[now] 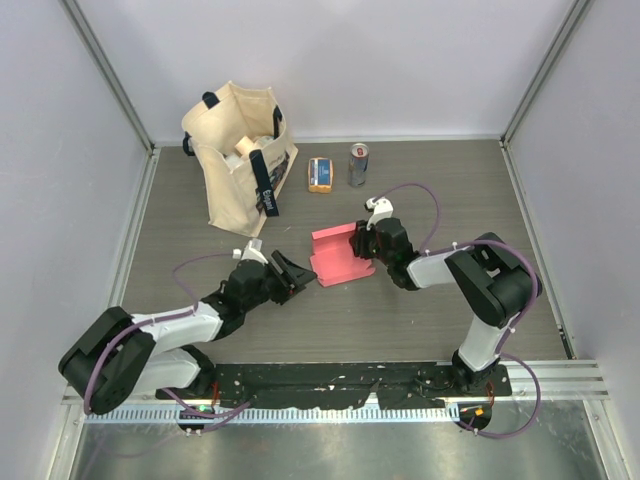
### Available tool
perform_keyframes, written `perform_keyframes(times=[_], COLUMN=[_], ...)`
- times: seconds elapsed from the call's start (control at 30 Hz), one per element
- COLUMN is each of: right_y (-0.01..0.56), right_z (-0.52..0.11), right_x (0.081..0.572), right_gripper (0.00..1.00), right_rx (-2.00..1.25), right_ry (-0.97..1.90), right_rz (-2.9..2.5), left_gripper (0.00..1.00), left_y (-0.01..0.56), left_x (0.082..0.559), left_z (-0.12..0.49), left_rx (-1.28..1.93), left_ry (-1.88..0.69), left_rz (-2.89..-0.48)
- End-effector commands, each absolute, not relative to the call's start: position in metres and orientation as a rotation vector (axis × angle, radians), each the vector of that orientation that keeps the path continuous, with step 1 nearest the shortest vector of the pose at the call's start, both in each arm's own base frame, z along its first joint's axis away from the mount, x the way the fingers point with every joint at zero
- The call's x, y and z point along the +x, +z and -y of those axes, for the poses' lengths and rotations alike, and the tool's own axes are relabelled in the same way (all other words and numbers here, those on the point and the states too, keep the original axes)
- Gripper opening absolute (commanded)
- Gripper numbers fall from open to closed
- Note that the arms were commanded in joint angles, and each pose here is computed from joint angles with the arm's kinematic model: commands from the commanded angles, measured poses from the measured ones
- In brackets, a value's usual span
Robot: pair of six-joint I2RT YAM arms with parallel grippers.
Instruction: Fold the paper box
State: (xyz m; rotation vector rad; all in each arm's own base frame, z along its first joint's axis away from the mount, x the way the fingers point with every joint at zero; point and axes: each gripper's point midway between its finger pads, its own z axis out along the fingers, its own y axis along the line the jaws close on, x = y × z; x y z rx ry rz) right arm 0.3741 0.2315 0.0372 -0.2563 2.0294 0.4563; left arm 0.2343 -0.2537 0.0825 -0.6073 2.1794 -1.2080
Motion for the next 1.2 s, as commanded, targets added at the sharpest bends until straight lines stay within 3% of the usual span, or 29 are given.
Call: perform_keyframes(times=[0.0,0.33,0.63,0.83,1.03,1.17], right_y=[0.072,0.081,0.084,0.098,0.097,0.098], right_z=[-0.241,-0.235,-0.207,-0.199,-0.217,-0.225], right_x=[0.391,0.393,0.376,0.357,0.350,0.343], right_gripper=[0.35,0.02,0.02,0.02,0.02,0.02], right_rx=[-0.247,-0.168,0.328,0.715,0.835,0.893], right_ry=[0.485,0.482,0.410,0.438,0.537,0.584], right_rz=[-1.890,-1.874,-2.046,-2.007,-2.054,-2.033], left_gripper=[0.63,0.66,0.68,0.62,0.57,0.48], left_y=[0.077,0.092,0.119,0.140,0.154,0.158], left_x=[0.232,0.235,0.254,0.260,0.273,0.280], left_z=[0.243,0.252,0.271,0.284,0.287,0.286], left_rx=[-0.583,-0.587,-0.545,-0.446,-0.367,-0.383], left_ry=[-1.146,-1.209,-1.229,-1.075,-0.924,-0.868], left_rz=[-2.174,-2.150,-2.115,-2.078,-2.050,-2.055])
